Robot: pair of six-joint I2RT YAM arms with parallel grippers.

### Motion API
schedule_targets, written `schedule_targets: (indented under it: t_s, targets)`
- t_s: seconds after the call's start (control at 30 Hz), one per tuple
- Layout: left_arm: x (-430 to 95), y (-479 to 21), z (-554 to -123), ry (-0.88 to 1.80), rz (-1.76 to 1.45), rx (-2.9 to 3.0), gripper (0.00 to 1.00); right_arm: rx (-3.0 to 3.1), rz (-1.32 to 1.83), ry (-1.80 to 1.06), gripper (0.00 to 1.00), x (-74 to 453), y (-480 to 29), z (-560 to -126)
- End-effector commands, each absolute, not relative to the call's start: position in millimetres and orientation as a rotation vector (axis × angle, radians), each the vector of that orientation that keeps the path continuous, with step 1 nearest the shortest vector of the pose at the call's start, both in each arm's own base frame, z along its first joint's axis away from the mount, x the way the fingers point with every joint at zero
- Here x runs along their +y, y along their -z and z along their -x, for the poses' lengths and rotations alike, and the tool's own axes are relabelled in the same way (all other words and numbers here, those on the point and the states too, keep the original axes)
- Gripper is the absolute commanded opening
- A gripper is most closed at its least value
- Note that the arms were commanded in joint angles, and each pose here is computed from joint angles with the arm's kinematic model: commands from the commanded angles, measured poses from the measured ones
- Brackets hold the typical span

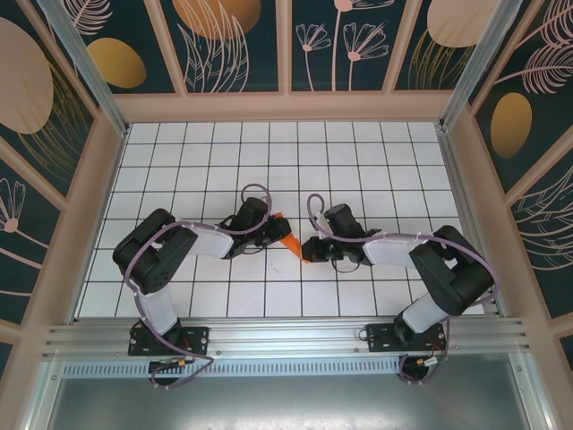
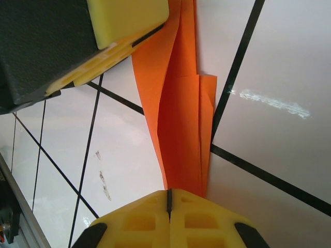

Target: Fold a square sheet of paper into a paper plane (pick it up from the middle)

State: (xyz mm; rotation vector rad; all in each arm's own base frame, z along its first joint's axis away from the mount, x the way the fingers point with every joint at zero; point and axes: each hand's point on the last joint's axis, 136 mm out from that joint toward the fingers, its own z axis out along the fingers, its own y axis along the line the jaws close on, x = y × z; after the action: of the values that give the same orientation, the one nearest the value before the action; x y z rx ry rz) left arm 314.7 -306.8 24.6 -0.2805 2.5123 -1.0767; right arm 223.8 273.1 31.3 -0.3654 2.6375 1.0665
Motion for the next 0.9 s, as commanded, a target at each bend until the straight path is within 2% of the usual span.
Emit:
schedule_targets:
  t_s: [0.0, 0.4, 0.63, 0.73, 0.87]
  targets:
    - [-298.0, -2.9, -308.7, 1.006, 0.284, 2.583, 0.28, 2.666, 0.335, -1.114, 0.0, 272.4, -19.8, -215.8]
    - [-297.4, 1.2, -308.6, 0.996, 0.284, 2.593, 0.28, 2.733, 0.219, -1.095, 0.0, 257.6, 4.5, -211.1]
    - [-296.0, 3.2, -307.9, 0.982, 0.286, 2.598, 0.28, 2.67, 0.233, -1.163, 0.0, 262.2, -18.7, -219.4]
    - [-295.6, 3.9, -307.6, 0.976, 0.286, 2.603, 0.28, 2.644, 0.279, -1.159, 0.08, 263.7, -29.0, -220.5]
    - [-295.9, 4.2, -307.7, 0.978, 0.288, 2.604, 0.27, 2.611, 0.332, -1.138, 0.14, 261.6, -37.3, -220.3]
